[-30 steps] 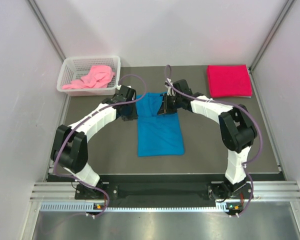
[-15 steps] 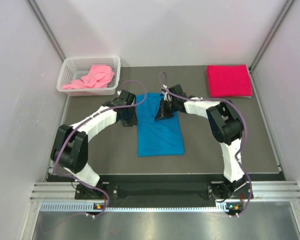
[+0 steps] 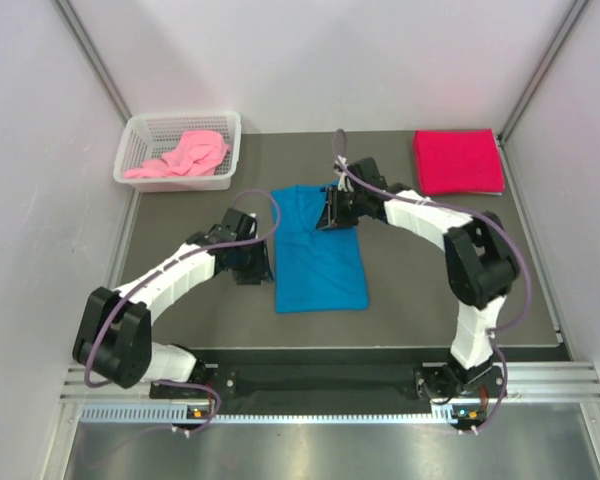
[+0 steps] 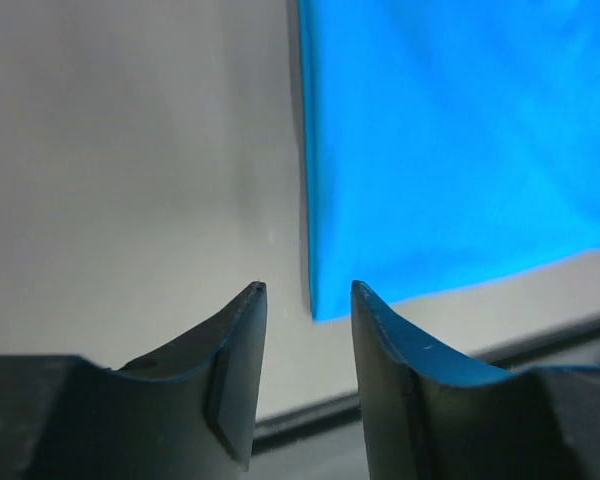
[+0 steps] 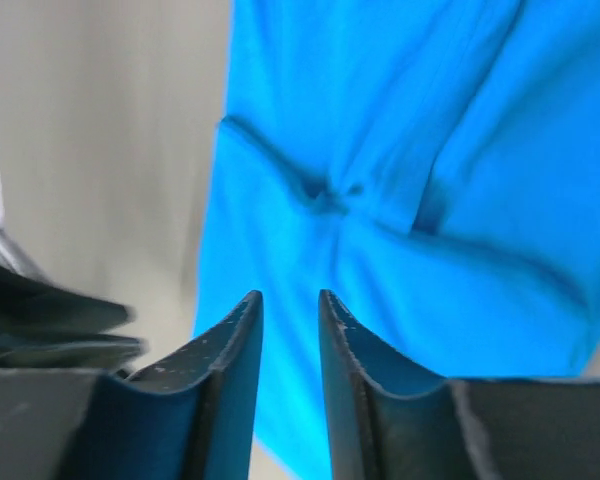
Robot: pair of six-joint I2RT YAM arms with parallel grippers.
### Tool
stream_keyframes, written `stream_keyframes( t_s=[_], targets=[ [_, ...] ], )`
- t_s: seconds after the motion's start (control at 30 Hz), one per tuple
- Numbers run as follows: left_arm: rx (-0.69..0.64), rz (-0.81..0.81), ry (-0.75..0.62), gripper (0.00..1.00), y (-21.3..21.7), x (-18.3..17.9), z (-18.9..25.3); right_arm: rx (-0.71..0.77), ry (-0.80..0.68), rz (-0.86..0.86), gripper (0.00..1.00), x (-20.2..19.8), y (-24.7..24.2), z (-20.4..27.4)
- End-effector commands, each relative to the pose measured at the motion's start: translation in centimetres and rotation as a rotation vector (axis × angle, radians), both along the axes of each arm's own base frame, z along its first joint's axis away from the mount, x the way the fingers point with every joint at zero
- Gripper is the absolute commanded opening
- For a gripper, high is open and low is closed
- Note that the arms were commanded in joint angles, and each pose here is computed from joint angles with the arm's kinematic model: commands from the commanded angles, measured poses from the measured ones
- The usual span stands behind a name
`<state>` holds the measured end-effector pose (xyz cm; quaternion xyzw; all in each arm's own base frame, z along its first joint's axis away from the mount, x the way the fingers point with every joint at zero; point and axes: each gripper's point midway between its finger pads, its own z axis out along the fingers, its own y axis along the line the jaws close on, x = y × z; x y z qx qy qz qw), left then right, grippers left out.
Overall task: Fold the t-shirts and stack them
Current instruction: Fold the tshirt
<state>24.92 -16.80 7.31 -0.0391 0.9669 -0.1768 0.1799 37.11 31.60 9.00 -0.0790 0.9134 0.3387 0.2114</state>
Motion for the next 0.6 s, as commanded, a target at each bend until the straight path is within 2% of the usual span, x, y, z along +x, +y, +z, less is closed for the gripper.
stream_keyframes(
  t_s=[0.0, 0.07, 0.1, 0.13, 0.2, 0.3, 0.57],
  targets=[
    [-0.131, -0.031, -0.002, 0.45, -1.6, -1.5, 0.6, -0.045, 0.001, -0.062, 0.31, -2.4, -2.5, 2.3],
    [-0.164, -0.049, 0.029, 0.46, -1.8, -2.7, 0.0, -0.055, 0.025, -0.089, 0.33, -4.3, -3.8, 2.4],
    [-0.171, -0.053, 0.037, 0.46, -1.9, -3.0, -0.1, -0.087, 0.075, -0.093, 0.34, -6.3, -5.0, 0.5],
    [-0.187, -0.051, 0.042, 0.46, -2.0, -3.4, -0.2, -0.082, 0.056, -0.107, 0.34, -7.0, -5.6, 1.2],
    [-0.249, -0.069, 0.032, 0.46, -2.9, -3.7, 0.2, -0.126, 0.090, -0.124, 0.34, -9.5, -7.5, -0.6],
    [-0.271, -0.051, 0.032, 0.45, -3.0, -4.2, -0.3, -0.156, 0.084, -0.137, 0.33, -11.8, -9.4, -1.1],
    [-0.258, -0.031, 0.074, 0.42, -2.8, -5.2, -2.5, -0.145, 0.065, -0.171, 0.31, -14.2, -11.2, -2.3]
  ],
)
